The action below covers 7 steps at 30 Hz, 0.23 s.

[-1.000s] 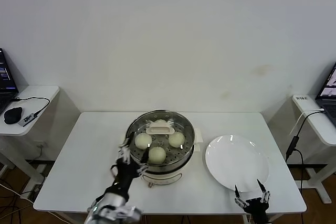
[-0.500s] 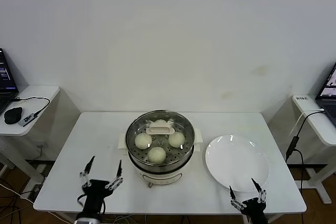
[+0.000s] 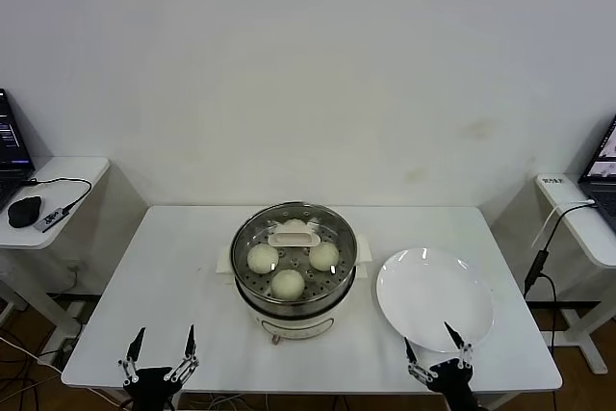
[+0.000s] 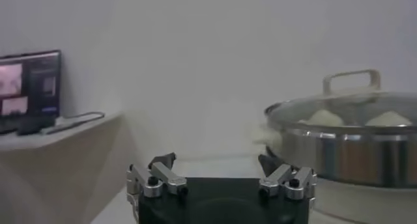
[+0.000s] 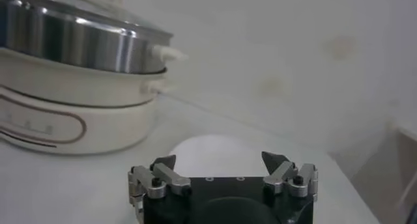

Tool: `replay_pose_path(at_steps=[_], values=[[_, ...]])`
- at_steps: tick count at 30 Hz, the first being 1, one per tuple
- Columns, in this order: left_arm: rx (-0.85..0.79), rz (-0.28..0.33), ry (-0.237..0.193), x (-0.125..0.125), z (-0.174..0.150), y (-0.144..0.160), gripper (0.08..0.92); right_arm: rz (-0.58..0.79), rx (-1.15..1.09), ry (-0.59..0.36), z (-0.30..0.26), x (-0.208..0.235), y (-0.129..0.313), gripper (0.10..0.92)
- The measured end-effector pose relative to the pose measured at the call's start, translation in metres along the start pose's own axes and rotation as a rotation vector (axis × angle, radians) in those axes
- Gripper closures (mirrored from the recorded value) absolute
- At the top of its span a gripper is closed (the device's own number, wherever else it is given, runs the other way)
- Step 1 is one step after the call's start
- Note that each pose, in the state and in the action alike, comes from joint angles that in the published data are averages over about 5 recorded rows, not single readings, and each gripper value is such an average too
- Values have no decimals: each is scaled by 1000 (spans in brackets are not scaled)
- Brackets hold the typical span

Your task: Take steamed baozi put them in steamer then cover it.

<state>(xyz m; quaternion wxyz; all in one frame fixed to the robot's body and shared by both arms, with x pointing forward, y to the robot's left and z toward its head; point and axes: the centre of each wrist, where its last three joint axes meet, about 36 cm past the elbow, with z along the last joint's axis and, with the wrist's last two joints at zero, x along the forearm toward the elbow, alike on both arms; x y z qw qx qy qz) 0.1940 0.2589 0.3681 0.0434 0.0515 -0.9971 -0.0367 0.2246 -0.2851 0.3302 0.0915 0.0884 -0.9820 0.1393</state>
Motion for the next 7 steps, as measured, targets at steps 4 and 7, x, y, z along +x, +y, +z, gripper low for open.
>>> replay_pose_path(at_steps=[4, 7], values=[[14, -13, 3, 3, 2, 1, 177, -8, -16, 13, -2, -1, 3, 200], [21, -17, 9, 5, 3, 1, 177, -12, -24, 21, -3, -1, 5, 200]])
